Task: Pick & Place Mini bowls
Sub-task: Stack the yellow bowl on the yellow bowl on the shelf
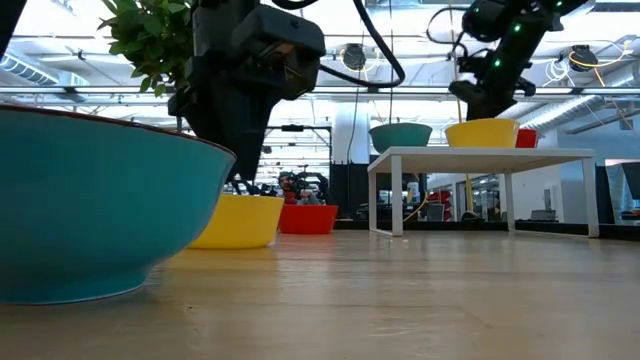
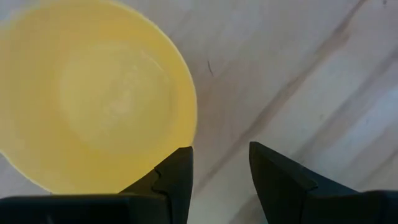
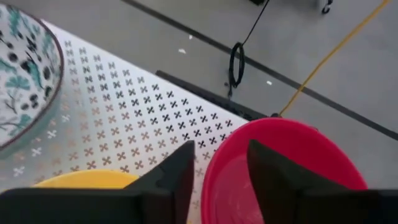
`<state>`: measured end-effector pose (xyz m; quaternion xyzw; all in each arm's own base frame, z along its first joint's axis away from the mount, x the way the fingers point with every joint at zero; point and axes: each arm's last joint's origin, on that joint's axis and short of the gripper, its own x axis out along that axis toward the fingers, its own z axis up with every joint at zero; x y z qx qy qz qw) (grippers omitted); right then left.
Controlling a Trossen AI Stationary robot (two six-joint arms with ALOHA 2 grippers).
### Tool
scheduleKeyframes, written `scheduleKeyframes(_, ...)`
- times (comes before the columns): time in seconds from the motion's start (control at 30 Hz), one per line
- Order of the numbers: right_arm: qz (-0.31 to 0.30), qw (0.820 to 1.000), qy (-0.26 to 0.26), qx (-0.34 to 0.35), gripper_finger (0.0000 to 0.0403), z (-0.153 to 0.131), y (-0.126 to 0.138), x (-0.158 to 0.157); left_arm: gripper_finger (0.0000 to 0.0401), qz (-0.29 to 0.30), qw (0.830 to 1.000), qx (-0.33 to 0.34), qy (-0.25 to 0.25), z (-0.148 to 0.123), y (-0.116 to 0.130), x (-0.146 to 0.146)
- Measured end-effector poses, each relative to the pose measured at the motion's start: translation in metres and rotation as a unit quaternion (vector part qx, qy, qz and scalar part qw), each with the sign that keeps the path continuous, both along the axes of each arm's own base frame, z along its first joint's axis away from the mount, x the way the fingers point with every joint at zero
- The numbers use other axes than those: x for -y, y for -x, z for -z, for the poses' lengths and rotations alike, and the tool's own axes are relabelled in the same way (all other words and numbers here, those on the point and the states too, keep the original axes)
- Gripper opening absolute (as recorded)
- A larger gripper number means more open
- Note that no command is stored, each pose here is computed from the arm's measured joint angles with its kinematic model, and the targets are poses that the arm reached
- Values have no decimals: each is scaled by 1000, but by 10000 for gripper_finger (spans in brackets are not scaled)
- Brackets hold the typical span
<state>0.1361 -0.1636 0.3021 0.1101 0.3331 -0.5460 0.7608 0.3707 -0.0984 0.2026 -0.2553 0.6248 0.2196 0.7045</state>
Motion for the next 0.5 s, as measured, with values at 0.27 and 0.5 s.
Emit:
scheduleKeyframes(0.27,-30,998,27,53,184,-20,12,-20,161,2,1000,3,-26,1,1,2)
scheduleKeyframes(0.5,-59,993,54,90,184,-34,21,-39,161,4,999,-11,-41,19,-5,2)
